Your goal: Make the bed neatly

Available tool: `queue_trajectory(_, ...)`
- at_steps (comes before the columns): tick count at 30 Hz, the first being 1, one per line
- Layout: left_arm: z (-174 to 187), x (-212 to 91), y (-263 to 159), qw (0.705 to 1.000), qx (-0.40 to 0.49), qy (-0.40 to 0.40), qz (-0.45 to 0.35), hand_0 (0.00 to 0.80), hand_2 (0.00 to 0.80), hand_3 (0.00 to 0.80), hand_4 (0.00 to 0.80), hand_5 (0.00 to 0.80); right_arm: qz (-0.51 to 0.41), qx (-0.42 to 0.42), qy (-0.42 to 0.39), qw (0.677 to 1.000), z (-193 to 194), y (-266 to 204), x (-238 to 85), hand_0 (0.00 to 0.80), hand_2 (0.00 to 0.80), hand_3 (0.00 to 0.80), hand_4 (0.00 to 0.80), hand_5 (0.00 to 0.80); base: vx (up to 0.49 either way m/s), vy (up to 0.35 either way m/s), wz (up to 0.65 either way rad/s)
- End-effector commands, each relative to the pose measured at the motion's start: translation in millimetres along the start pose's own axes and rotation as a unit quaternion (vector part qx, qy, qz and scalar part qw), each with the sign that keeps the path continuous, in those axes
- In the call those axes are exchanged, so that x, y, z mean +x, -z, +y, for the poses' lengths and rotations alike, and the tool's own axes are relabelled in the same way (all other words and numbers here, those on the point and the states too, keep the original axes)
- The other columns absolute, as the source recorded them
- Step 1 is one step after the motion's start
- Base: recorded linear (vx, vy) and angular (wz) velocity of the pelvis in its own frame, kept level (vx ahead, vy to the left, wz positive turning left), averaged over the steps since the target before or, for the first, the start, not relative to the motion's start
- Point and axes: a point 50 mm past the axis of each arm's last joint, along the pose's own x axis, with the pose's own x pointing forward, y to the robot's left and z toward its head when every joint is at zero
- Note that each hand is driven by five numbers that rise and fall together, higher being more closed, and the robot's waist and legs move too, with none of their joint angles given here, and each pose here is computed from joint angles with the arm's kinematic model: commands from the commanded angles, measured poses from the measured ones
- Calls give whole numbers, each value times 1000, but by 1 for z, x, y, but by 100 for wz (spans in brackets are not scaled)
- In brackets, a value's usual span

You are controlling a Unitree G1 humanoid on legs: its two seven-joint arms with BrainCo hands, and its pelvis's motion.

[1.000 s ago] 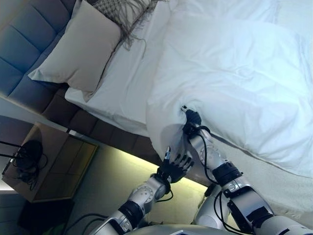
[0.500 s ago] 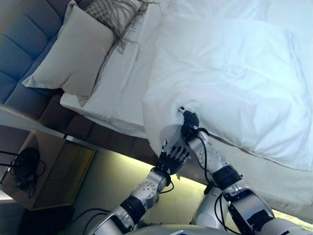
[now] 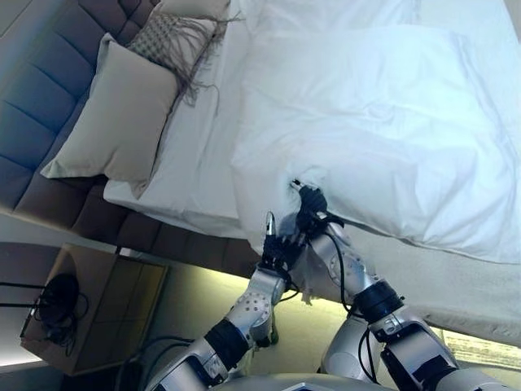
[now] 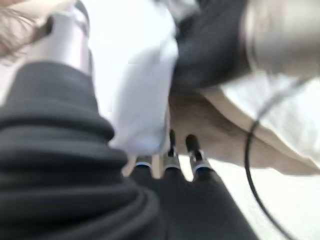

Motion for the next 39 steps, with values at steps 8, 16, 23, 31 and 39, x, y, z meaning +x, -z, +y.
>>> queue_trajectory(8,-84,-28,22,984,-172,6,-39,800,800,800,800,800,-31,-18,-127,991,62,-17,-2,800,800,800,800,800,-2,39,-3)
queue_trajectory(16,-87,-28,19,983,-179,-2,-50,800,800,800,800,800,-31,-23,-141,989,71,-16,-4,800,800,800,800,800,-5,17,-3)
queue_trajectory(23,-81,-24,19,985,-165,3,-49,800,800,800,800,800,-32,-22,-148,988,73,-15,-6,800,800,800,800,800,0,0,0)
queue_trajectory(31,-55,-4,29,996,-85,32,-17,800,800,800,800,800,-13,-21,-156,987,73,-6,-8,800,800,800,800,800,8,-14,0)
queue_trajectory(39,6,20,24,998,-57,21,16,800,800,800,800,800,3,1,-147,989,54,6,-15,0,0,0,0,0,10,-99,-1)
